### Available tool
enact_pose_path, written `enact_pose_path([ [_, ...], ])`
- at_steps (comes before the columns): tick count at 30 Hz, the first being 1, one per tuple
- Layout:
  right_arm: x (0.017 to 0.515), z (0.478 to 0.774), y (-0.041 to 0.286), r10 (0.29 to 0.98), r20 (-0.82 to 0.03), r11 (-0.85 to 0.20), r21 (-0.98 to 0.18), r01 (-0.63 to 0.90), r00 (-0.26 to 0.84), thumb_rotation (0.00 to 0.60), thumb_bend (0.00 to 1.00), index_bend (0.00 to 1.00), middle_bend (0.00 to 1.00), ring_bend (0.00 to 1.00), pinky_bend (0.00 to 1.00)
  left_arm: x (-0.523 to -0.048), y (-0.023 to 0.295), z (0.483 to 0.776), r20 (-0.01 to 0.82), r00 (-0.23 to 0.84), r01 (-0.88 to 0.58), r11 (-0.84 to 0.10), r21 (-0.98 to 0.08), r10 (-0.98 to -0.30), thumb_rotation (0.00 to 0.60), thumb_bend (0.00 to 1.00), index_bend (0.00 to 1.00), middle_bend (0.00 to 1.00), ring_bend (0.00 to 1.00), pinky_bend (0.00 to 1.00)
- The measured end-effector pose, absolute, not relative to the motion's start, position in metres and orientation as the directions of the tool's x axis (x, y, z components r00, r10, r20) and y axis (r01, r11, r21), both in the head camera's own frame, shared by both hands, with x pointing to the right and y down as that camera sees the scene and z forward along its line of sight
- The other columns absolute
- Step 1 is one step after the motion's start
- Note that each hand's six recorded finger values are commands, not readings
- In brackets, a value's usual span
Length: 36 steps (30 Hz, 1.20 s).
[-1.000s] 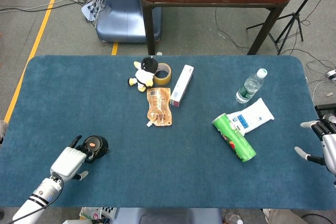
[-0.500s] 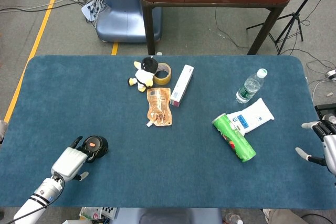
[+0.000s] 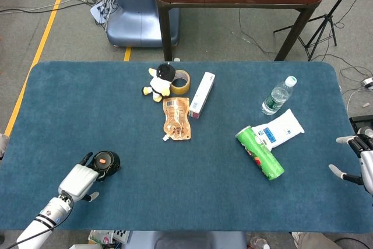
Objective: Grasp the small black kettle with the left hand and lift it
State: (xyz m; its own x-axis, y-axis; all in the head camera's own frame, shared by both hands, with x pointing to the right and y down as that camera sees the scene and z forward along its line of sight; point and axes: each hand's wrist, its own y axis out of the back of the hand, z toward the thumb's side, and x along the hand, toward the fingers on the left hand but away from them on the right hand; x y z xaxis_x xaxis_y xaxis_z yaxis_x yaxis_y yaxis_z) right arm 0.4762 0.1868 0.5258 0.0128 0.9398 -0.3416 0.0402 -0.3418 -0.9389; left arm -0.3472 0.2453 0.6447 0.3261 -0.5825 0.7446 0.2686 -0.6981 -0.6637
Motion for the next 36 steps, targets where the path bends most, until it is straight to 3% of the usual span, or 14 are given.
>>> enact_pose_path([
  [17,0.479,0.527,0.190,0.937,-0.350,-0.349,-0.936,0.045,0.000,0.600,0.12,0.35,0.37,0.24,0.28,-0.345,0.247,0.652,0.774,0.321,0.274,-0.729,-0.628,-0.546,0.529,0.21,0.50,0.55,0.44,0.00],
  [31,0.484,0.527,0.191,0.939,-0.343,-0.342,-0.938,0.054,-0.012,0.600,0.12,0.35,0.37,0.24,0.28,-0.337,0.240,0.652,0.772,0.342,0.251,-0.739,-0.625,-0.536,0.531,0.21,0.65,0.77,0.62,0.00],
  [36,0.486,0.526,0.191,0.941,-0.339,-0.338,-0.940,0.056,-0.019,0.600,0.12,0.35,0.37,0.24,0.28,-0.332,0.237,0.651,0.776,0.353,0.242,-0.750,-0.615,-0.523,0.507,0.21,0.70,0.83,0.67,0.00],
])
